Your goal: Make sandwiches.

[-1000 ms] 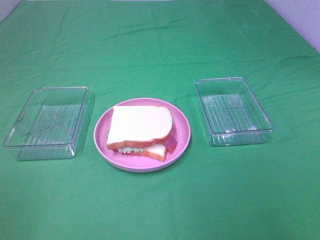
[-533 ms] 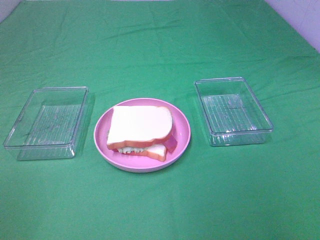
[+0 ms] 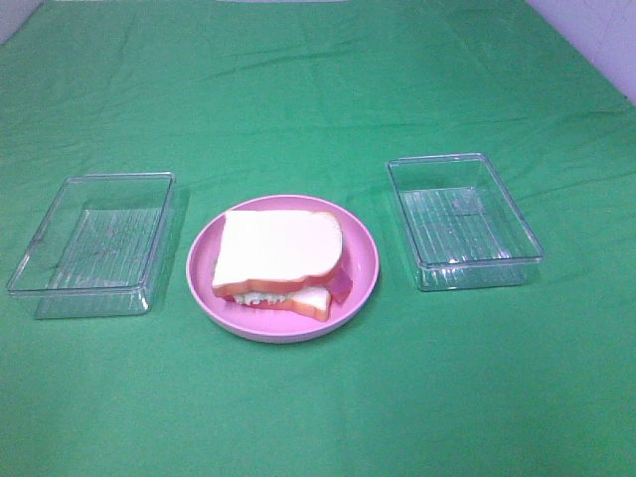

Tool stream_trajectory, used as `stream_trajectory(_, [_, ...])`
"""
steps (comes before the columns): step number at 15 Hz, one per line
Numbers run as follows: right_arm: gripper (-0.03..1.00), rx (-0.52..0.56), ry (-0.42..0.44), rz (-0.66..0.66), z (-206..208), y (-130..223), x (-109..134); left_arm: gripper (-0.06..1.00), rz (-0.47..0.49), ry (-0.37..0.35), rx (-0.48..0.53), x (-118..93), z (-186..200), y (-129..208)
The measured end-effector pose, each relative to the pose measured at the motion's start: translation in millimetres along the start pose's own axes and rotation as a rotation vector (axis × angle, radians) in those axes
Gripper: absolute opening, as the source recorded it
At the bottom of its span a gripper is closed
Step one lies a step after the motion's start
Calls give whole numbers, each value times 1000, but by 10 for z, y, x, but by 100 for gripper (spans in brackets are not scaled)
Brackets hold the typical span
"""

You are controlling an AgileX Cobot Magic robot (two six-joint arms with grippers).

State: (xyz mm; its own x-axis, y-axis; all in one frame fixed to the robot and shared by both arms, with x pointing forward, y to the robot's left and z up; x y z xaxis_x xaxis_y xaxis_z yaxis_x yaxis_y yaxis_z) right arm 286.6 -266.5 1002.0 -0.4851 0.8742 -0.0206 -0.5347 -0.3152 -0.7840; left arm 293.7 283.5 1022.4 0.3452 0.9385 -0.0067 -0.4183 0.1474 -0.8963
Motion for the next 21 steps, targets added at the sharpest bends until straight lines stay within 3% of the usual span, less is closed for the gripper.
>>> stream_trajectory(4, [76, 0, 8, -7, -1, 0, -5, 66, 111, -231, -1, 145, 25, 11])
stream_trajectory(7, [76, 3, 139, -112, -3, 0, -101, 66, 167, -344, -2, 212, 50, 23])
stream_trajectory(8, [76, 4, 163, -131, -2, 1, -120, 66, 174, -358, -2, 220, 53, 25])
stream_trajectory(11, [76, -50, 364, -265, 83, 27, -225, 66, 186, -383, -2, 234, 60, 28])
stream_trajectory(21, [76, -87, 392, -277, 121, 30, -212, 66, 186, -383, -2, 234, 60, 28])
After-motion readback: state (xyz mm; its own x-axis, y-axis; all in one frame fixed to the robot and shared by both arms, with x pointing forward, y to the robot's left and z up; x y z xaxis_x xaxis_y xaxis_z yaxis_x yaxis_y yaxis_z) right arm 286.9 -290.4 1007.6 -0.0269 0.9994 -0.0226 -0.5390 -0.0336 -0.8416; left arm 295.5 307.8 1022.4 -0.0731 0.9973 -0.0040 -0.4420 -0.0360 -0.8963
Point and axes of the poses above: a point on each arm's last joint axis where the gripper is mounted, z pointing back along that axis away from the gripper, x along the wrist's bending axis when the last joint is at zero, y = z × x, the point moved 7 cm from there along -z, pointing out along that axis toward the gripper, and after that the axes turned 1 degree about z, right-handed, at the moved point
